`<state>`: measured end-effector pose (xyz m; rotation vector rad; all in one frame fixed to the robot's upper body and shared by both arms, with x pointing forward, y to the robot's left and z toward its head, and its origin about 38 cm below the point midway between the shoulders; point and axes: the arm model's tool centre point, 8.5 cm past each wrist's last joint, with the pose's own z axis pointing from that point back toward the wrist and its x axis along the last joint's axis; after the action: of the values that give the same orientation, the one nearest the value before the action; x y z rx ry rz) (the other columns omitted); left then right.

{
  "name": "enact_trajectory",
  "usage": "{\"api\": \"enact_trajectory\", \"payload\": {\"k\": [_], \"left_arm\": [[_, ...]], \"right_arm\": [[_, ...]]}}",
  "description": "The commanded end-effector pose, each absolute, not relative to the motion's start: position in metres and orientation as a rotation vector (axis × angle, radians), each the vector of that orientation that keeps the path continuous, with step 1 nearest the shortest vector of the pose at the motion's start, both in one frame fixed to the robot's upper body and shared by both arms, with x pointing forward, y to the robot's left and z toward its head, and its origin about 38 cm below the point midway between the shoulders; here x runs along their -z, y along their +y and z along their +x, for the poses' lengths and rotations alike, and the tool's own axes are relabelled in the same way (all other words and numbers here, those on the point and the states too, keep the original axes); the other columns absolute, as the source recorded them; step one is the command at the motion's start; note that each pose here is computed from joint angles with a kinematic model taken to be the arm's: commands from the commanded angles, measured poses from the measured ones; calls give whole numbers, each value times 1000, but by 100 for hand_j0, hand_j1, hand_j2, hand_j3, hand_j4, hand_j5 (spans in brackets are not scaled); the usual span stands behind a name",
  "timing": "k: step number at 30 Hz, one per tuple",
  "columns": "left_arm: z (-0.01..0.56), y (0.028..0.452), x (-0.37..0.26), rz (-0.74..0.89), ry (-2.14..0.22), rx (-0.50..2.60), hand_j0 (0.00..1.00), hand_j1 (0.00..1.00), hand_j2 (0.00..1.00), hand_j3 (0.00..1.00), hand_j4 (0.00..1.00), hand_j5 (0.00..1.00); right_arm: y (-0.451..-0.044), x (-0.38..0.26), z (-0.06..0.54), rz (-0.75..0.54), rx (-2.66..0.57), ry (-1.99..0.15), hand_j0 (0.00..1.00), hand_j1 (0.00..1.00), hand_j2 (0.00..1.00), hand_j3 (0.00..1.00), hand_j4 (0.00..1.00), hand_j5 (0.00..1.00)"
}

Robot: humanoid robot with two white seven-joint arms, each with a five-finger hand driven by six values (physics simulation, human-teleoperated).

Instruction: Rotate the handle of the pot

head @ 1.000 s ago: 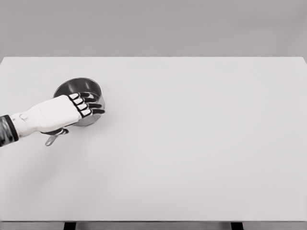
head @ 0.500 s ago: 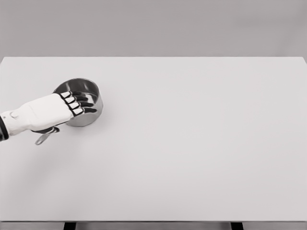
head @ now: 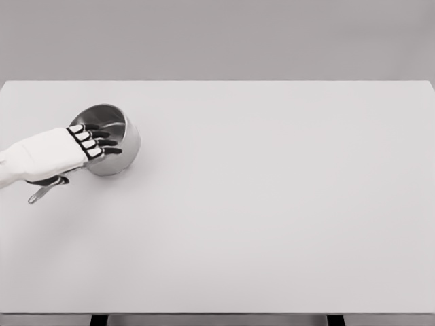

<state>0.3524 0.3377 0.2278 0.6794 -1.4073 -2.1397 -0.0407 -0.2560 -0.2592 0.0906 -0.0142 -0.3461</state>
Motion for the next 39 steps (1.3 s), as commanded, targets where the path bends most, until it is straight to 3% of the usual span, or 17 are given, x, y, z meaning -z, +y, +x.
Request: {"api": "enact_trajectory", "payload": {"k": [1,21,39], "left_arm": [[353,342,-236,690,-1431,2112,100,100,100,100,100,100],[351,342,-231,634,-1471,2059,100,100,100,100,100,100],[346,366,-220,678,-1456,1929,100,100,100,100,100,100]], "right_arm": [[-256,259,-41,91,346,-15,100,100,100,100,100,100],[-256,259,-41,91,346,-15,100,100,100,100,100,100],[-256,259,-41,90,346,-13,100,100,100,100,100,100]]}}
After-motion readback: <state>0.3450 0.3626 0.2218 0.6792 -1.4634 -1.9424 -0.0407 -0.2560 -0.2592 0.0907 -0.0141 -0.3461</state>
